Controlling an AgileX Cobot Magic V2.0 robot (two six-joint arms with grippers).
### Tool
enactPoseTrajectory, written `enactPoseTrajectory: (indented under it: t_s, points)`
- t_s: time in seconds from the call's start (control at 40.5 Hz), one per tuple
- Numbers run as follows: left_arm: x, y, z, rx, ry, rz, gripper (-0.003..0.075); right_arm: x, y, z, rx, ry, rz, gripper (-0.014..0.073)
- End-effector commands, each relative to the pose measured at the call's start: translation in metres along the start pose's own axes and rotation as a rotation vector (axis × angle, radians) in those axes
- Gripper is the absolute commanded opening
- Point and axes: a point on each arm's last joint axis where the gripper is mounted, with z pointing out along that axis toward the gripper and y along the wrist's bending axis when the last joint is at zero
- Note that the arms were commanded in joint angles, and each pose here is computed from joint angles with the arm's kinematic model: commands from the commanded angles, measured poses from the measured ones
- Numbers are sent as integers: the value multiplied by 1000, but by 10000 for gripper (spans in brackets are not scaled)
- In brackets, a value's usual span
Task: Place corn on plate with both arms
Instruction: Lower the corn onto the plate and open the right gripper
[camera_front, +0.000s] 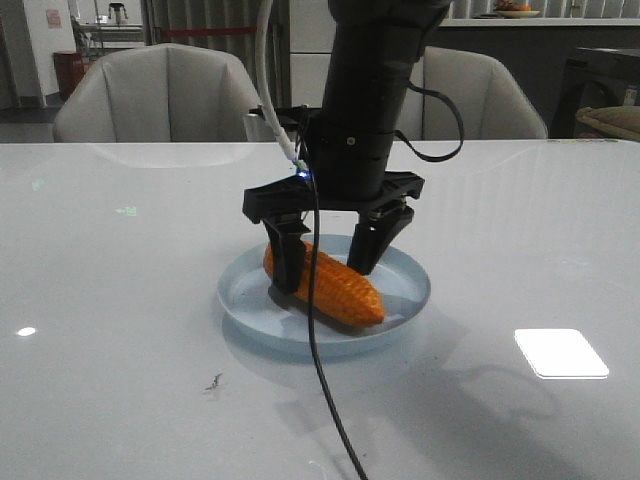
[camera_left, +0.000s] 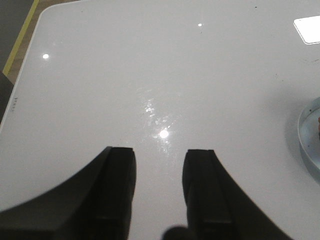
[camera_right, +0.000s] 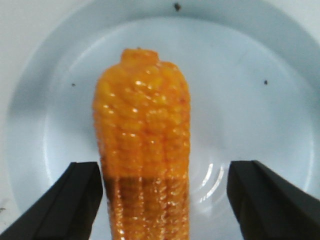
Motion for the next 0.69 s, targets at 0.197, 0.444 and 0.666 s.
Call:
enactPoseTrajectory:
  t_s: [0.197, 0.444, 0.666]
  points:
    - [-12, 1, -6, 6, -80, -9, 309, -37, 5, -117, -5, -228, -20, 624]
    - [-9, 2, -6, -8, -53, -5, 309, -16, -34, -253, 52, -508, 58, 624]
    - [-9, 3, -6, -14, -55, 0, 309, 58, -57, -350, 149, -712, 147, 624]
